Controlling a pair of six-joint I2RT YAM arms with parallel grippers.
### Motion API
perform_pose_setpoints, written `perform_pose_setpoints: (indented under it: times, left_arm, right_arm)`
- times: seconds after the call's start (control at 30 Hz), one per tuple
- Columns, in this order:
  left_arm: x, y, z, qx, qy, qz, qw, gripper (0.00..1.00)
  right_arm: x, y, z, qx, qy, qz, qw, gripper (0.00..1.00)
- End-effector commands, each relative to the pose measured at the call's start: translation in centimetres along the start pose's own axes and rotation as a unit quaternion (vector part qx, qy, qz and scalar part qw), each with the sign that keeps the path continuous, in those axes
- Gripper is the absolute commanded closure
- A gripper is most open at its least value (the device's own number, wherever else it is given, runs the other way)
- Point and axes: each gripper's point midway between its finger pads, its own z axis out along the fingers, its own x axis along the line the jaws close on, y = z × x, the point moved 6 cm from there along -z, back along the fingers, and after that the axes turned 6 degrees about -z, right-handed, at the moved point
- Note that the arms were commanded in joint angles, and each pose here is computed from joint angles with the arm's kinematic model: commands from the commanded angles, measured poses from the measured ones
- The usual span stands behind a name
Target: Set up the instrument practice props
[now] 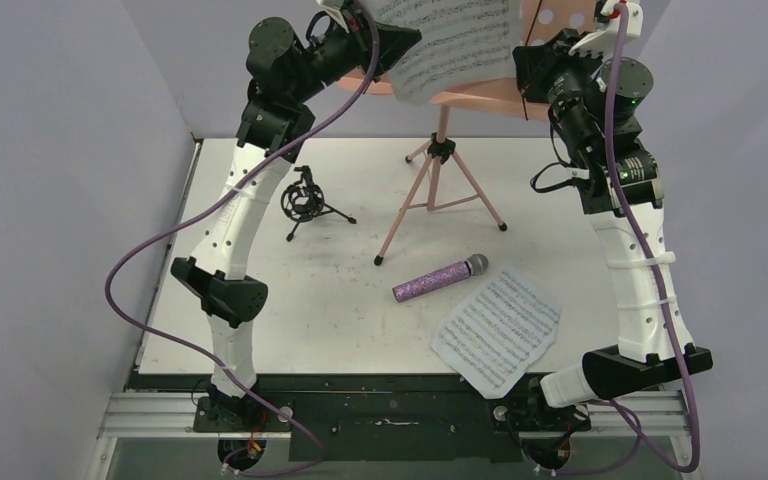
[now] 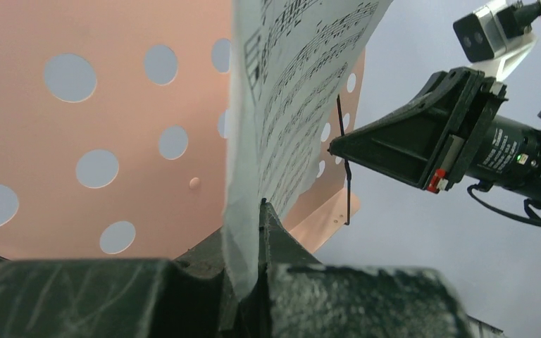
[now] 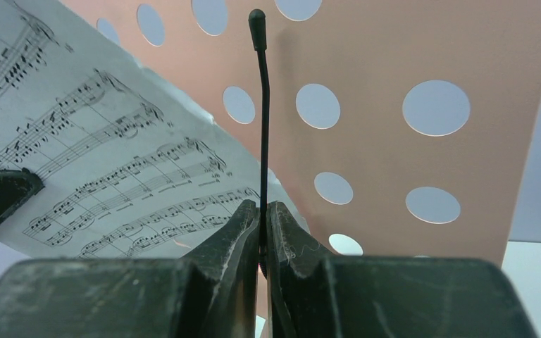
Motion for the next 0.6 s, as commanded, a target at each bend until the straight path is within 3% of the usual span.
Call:
perform_pose_setpoints:
  times: [0.0, 0.57]
  left_arm:
    - [-1.4, 2.8, 0.3, -0.060, -0.008, -0.013, 0.998, 1.00]
    - [-2.0, 1.8, 1.2, -0.054, -0.018, -0.011, 0.998, 1.00]
  right_arm:
    - [0.9, 4.2, -2.0, -0.077, 0.024, -0.004, 0.997, 0.95]
    - [1.6, 3.9, -2.4, -0.087, 0.060, -0.019, 0.994, 0.95]
